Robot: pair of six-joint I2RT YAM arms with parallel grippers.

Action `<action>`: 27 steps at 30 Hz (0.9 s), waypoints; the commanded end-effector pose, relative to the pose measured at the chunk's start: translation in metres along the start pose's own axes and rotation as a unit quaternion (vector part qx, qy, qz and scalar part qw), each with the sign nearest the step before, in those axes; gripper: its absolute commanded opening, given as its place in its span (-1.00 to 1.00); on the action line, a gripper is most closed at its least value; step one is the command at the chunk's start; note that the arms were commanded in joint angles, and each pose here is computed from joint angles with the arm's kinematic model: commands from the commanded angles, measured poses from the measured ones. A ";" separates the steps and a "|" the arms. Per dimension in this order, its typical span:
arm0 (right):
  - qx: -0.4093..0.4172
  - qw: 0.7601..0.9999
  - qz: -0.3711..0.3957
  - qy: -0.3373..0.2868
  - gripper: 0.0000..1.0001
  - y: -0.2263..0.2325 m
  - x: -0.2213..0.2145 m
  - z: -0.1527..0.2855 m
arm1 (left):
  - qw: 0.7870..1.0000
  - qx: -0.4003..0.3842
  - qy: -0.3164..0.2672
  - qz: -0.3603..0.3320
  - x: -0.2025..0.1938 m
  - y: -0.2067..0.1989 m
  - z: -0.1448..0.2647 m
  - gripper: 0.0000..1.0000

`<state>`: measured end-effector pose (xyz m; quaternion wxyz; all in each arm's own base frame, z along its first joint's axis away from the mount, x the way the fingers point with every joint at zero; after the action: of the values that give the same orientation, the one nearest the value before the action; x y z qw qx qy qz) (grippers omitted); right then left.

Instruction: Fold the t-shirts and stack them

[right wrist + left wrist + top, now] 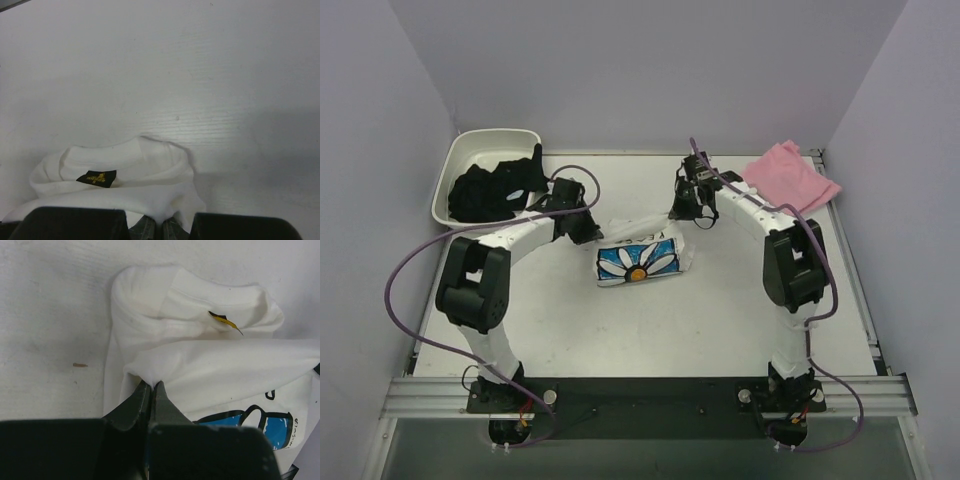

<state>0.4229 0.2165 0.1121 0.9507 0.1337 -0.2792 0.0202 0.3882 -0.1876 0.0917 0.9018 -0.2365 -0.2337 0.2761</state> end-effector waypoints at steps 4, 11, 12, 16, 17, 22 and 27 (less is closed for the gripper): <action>0.004 1.000 -0.019 0.000 -1.00 -0.008 0.025 -0.035 | 0.998 -0.039 -0.040 0.014 0.049 -0.016 -0.022 -1.00; -0.005 0.999 -0.014 -0.030 -0.96 -0.007 0.050 -0.048 | 0.993 -0.096 -0.071 0.008 0.079 -0.040 -0.035 0.81; -0.009 0.999 -0.009 -0.042 -0.64 -0.007 0.059 -0.046 | 0.993 -0.096 -0.073 0.003 0.082 -0.042 -0.038 0.86; -0.018 0.994 0.013 -0.104 0.50 -0.003 0.084 -0.019 | 0.986 -0.130 -0.102 -0.016 0.100 -0.071 -0.012 0.87; -0.017 0.992 0.019 -0.121 0.81 -0.001 0.089 -0.011 | 0.981 -0.150 -0.117 -0.024 0.104 -0.083 0.008 0.87; 0.002 0.986 0.035 -0.165 1.00 0.020 0.091 0.046 | 0.973 -0.192 -0.125 -0.042 0.087 -0.112 0.062 0.89; 0.054 0.984 0.032 -0.164 1.00 0.050 0.061 0.082 | 0.968 -0.229 -0.092 -0.045 0.030 -0.121 0.092 0.89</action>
<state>0.4597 0.2226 0.1791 0.9054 0.1340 -0.4015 0.0323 0.4472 -0.2050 0.2154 0.8226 -0.3560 -0.3829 0.2235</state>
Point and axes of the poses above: each gripper's point midway between its finger pads, its own z axis back along the fingers, its own y axis along the line the jaws close on, x = y × z, the point moved 2 cm from there along z, back along the fingers, and after that the axes turned 10 degrees about z, right-handed, at the moved point
